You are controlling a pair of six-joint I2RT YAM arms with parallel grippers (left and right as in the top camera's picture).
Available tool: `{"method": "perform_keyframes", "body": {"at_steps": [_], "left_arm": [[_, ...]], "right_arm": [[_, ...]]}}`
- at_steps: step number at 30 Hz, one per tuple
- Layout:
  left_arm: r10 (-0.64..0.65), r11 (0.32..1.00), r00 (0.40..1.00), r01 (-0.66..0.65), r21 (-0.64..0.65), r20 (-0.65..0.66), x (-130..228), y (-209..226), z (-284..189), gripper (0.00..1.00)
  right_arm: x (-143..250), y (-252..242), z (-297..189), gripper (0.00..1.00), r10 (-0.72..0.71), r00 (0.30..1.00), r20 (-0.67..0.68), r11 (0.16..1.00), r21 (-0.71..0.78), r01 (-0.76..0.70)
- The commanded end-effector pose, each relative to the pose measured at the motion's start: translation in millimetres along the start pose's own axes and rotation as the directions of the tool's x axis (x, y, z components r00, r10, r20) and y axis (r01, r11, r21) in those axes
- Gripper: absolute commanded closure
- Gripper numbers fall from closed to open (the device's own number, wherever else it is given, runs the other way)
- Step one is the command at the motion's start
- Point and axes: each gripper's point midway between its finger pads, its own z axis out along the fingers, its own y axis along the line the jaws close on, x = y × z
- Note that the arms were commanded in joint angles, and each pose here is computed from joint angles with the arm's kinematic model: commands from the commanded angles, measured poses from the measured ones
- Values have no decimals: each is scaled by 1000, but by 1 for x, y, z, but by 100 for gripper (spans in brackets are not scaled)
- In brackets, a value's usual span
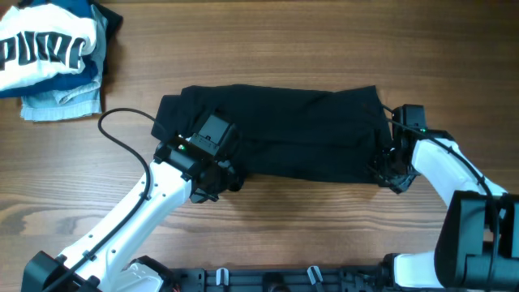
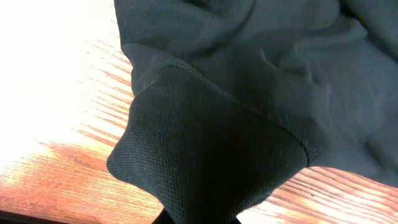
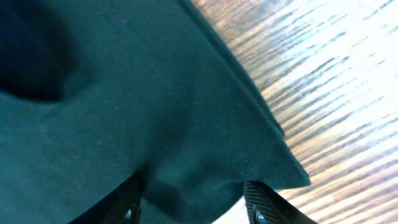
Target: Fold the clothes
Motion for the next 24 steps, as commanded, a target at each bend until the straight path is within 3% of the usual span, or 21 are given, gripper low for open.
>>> {"method": "perform_keyframes", "body": {"at_steps": [1, 2, 3, 9, 15, 20, 24], "left_arm": [[10, 1000, 999, -10, -5, 32, -7, 2, -3, 96], [10, 1000, 999, -9, -7, 35, -7, 2, -3, 96], [10, 1000, 999, -10, -8, 37, -8, 2, -3, 96], [15, 999, 998, -13, -33, 54, -10, 8, -6, 96], [42, 998, 997, -39, -43, 66, -7, 15, -43, 96], [62, 998, 991, -60, -22, 119, -13, 15, -60, 96], [53, 999, 965, -49, -23, 258, -40, 8, -65, 96]], "right_arm": [[23, -12, 26, 70, 12, 993, -118, 998, 62, -5], [26, -13, 26, 91, 14, 991, -130, 998, 67, -5], [27, -14, 25, 96, 15, 991, -136, 997, 71, -5], [36, -11, 11, 96, 5, 986, -167, 999, 39, 2], [47, -12, -32, 96, -87, 975, -206, 996, -13, 86], [35, 1, -62, 96, -145, 987, -75, 984, -119, 136], [18, 13, -67, 96, -170, 985, 20, 972, -161, 171]]}}
